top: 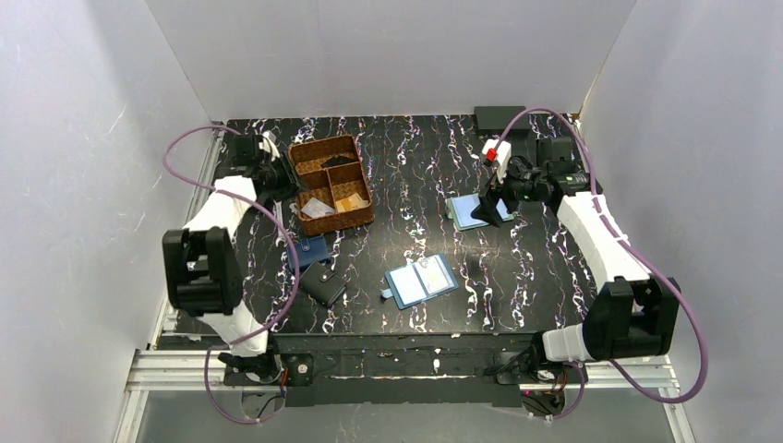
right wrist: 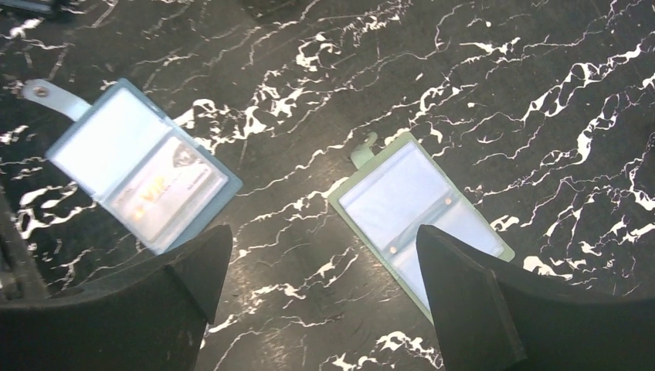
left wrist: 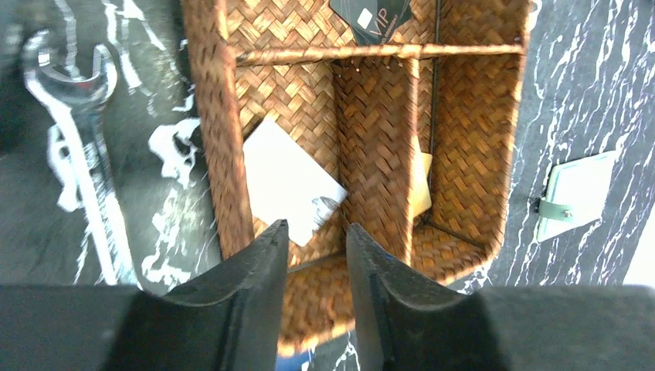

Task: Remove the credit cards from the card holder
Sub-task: Place the credit card in the storage box.

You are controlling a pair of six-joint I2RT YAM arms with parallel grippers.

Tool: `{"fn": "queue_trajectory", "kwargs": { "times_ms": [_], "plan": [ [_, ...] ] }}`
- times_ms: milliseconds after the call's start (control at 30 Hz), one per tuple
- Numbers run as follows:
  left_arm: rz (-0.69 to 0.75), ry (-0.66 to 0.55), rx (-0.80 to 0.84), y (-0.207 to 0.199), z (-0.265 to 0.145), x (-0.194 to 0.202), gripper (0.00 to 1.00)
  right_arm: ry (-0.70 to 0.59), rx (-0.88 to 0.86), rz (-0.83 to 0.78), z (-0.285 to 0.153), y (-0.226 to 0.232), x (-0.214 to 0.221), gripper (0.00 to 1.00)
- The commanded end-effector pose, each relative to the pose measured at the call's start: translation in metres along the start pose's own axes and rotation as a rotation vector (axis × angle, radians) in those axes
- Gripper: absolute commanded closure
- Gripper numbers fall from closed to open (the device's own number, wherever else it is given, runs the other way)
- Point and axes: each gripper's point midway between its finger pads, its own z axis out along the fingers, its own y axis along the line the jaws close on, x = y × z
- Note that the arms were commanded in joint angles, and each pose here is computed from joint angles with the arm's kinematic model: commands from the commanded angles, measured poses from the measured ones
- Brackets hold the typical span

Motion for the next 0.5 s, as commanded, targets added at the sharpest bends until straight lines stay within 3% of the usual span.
{"fn": "queue_trajectory", "kwargs": {
  "times_ms": [0,100,200,233,300,467],
  "plan": [
    [0.054,-0.218,-0.041,-0.028,-0.093,-0.036,0.62,-0.019,-0.049,0.073,-0.013,0.026,-0.006,0.02],
    [0.051,-0.312,-0.013,-0.039,-0.135,-0.028,0.43,0.01,-0.116,0.131,-0.018,0.042,-0.006,0.02],
    [-0.049,-0.368,0.124,-0.053,-0.153,-0.002,0.08,0.088,-0.252,0.217,-0.023,0.064,0.004,0.02],
    [-0.1,-0.36,0.173,-0.052,-0.148,0.017,0.02,0.112,-0.284,0.228,-0.024,0.067,0.007,0.02],
    [-0.14,-0.382,0.328,-0.064,-0.149,0.037,0.02,0.167,-0.362,0.24,-0.028,0.077,0.014,0.02],
    [-0.147,-0.195,0.524,-0.076,-0.147,0.107,0.03,0.259,-0.502,0.272,-0.041,0.108,0.039,0.02]
  ]
}}
